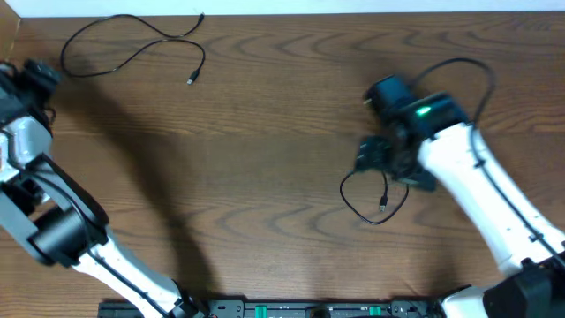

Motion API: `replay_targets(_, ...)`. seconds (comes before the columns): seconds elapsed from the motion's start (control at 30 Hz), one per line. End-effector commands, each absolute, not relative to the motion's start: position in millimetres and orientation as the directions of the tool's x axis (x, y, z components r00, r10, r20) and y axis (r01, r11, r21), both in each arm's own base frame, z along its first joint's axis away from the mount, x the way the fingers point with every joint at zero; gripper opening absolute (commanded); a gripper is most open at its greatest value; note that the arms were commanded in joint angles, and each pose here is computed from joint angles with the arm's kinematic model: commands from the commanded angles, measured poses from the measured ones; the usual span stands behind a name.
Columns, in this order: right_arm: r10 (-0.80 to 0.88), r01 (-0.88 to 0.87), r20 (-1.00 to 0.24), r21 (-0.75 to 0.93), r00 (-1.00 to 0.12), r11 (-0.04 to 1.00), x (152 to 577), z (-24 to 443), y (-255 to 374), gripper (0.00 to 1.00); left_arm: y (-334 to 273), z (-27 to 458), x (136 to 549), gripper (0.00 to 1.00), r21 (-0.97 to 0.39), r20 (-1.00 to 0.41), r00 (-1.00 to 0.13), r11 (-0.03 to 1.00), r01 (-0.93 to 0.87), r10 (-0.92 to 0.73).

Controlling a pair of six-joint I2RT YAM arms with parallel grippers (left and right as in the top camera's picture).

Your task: Untangle cables

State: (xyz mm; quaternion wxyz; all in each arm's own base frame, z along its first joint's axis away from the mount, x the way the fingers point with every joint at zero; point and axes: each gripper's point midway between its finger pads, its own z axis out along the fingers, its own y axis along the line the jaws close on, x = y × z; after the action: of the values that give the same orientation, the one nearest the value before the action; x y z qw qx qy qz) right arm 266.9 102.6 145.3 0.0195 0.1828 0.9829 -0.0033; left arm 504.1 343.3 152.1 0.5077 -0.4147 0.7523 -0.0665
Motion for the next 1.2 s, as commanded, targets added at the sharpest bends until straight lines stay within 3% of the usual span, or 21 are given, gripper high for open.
replay_targets(0.0,0.380,0.382,-0.047,-0.032,-0.924,0.924,278,145,60,0.99,280,221,528,0.90,-0.649,-0.674,-0.159,0.681,-0.339,-0.721)
replay_targets(0.2,0.515,0.517,-0.088,-0.006,-0.853,0.856,297,145,-1,0.99,152,229,539,0.94,-0.733,-0.553,-0.439,0.664,-0.147,-0.708)
replay_targets(0.33,0.482,0.481,-0.114,0.034,-0.869,0.876,308,140,-4,0.99,69,189,521,0.95,-0.776,-0.338,-0.653,0.594,-0.214,-0.677)
replay_targets(0.53,0.429,0.423,-0.107,0.076,-0.897,0.903,309,104,16,0.96,-44,142,469,0.95,-0.687,-0.218,-0.899,0.714,-0.135,-0.380)
replay_targets(0.67,0.405,0.394,-0.076,0.128,-0.911,0.910,300,68,33,0.89,-76,117,443,0.95,-0.541,-0.167,-0.946,0.828,-0.148,-0.278)
replay_targets(0.73,0.402,0.389,-0.067,0.155,-0.913,0.908,296,54,39,0.67,-83,106,433,0.95,-0.440,-0.161,-0.957,0.886,-0.148,-0.240)
replay_targets(0.87,0.390,0.379,-0.045,0.155,-0.920,0.912,288,41,43,0.69,-86,94,420,0.95,-0.281,-0.159,-0.970,0.950,-0.135,-0.185)
replay_targets(0.97,0.367,0.360,-0.028,0.139,-0.930,0.923,285,35,49,0.64,-87,87,408,0.95,-0.192,-0.142,-0.978,0.974,-0.121,-0.150)
replay_targets(1.17,0.380,0.381,0.027,0.029,-0.924,0.924,273,13,48,0.64,-96,77,397,0.95,-0.156,-0.118,-0.986,0.983,-0.095,-0.114)
